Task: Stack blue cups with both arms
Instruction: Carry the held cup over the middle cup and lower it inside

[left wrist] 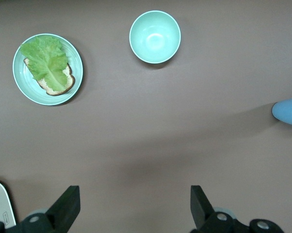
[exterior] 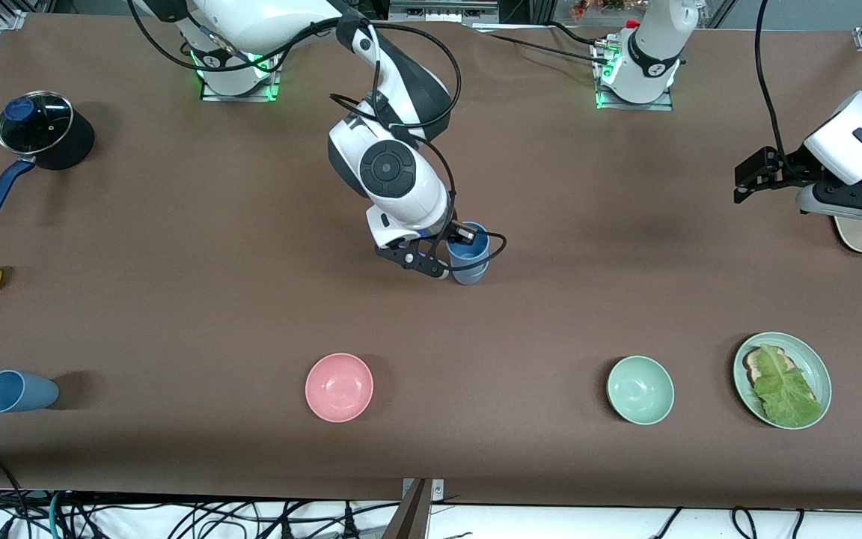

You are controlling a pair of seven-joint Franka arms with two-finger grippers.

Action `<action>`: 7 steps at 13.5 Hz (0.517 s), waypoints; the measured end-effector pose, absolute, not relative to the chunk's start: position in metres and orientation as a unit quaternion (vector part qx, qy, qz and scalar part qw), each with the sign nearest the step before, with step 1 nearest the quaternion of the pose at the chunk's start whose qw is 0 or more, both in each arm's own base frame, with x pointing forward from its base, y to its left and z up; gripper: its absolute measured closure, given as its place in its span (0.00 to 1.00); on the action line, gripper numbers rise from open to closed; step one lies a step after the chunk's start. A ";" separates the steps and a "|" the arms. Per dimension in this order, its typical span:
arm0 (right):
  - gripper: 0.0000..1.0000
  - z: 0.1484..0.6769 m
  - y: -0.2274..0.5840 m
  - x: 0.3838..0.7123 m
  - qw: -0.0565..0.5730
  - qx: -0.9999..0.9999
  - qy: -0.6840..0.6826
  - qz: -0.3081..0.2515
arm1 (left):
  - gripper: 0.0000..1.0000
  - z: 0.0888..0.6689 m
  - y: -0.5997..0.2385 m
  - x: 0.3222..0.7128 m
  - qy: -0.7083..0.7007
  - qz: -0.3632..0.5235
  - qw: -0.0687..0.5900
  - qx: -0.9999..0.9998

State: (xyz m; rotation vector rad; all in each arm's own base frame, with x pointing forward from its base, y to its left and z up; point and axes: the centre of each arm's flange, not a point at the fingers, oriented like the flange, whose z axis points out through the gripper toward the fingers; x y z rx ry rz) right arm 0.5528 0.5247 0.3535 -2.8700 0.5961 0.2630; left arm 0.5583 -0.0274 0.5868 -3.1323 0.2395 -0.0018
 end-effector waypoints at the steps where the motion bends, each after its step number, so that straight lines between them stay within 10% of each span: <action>1: 0.95 0.352 0.525 0.553 0.099 -0.970 0.202 0.089 | 0.00 0.587 -0.021 0.559 0.071 0.000 0.000 -0.997; 7: 0.95 0.343 0.526 0.555 0.102 -0.970 0.205 0.086 | 0.00 0.586 -0.014 0.559 0.065 0.000 0.000 -0.998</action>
